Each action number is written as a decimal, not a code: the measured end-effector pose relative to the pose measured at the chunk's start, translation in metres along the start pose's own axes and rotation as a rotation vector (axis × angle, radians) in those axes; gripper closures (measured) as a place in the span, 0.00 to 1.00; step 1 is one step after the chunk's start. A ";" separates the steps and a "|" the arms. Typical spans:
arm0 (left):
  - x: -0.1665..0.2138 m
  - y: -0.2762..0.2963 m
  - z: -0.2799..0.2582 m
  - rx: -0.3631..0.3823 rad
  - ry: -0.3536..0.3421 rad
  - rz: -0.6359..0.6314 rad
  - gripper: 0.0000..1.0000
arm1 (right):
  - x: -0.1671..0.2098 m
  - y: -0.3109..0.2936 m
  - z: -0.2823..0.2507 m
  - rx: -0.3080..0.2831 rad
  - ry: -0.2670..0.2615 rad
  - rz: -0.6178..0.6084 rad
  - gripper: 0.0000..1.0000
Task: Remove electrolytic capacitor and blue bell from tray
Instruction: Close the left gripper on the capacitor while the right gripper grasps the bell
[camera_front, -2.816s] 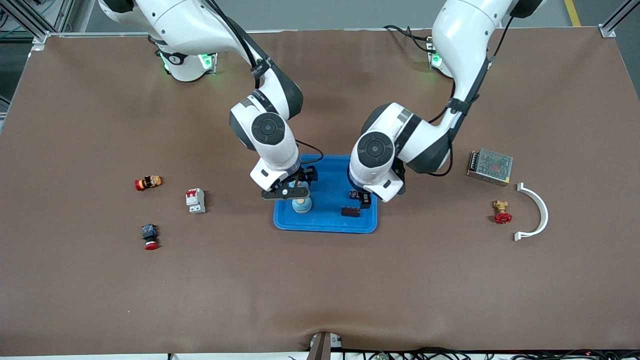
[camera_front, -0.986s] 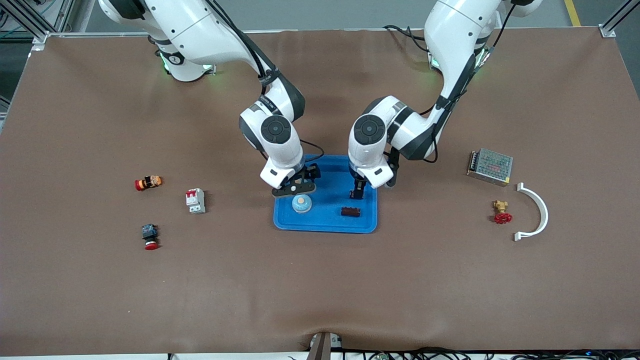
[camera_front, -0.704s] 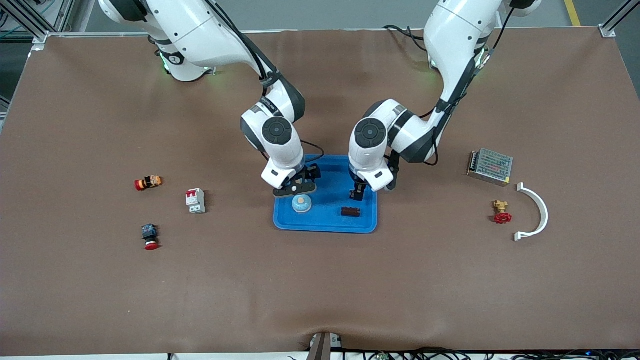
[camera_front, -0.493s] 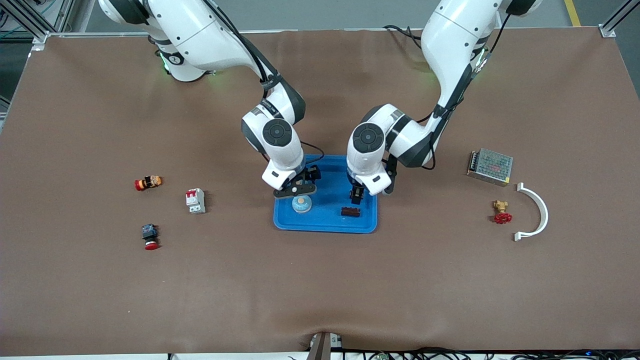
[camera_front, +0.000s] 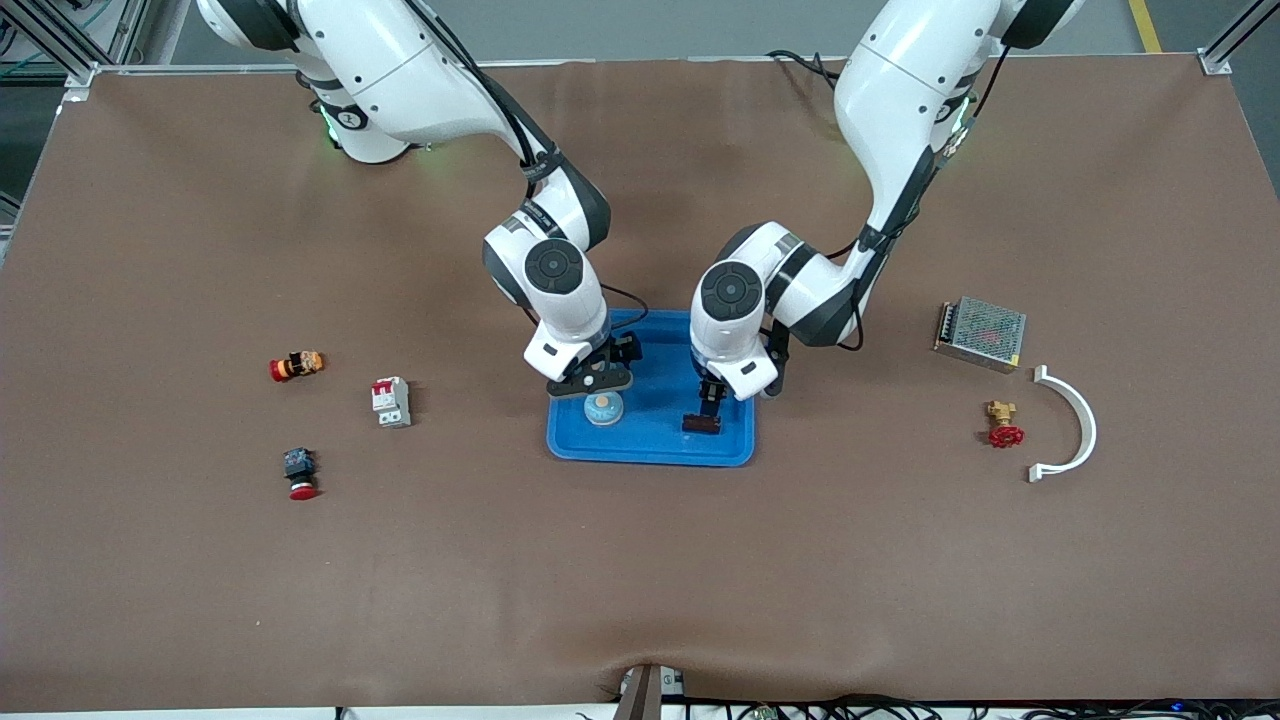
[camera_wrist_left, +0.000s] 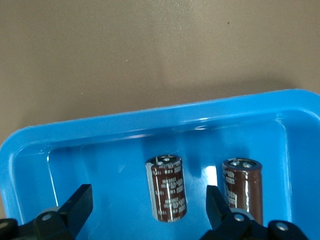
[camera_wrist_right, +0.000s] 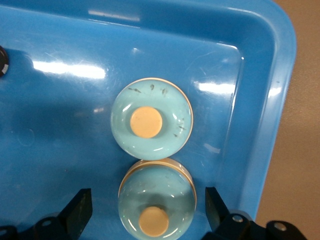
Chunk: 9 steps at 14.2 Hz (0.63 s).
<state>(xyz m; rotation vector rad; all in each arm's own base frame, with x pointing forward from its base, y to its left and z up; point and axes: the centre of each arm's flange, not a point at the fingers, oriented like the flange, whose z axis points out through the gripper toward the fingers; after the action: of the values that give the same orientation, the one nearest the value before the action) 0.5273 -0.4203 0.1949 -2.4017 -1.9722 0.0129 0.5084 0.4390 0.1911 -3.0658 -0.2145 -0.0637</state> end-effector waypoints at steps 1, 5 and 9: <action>0.000 0.001 0.001 0.000 0.001 -0.001 0.00 | 0.000 0.000 0.001 0.000 -0.001 0.000 0.00; 0.002 0.003 0.000 -0.008 0.011 0.007 0.00 | 0.000 0.001 0.004 -0.001 -0.001 -0.001 0.04; 0.003 0.003 0.006 -0.006 0.020 0.013 0.00 | 0.000 0.001 0.004 0.000 0.000 -0.001 0.30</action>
<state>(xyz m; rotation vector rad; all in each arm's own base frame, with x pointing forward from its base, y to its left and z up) 0.5304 -0.4183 0.1892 -2.4093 -1.9507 -0.0165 0.5084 0.4385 0.1869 -3.0661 -0.2155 -0.0643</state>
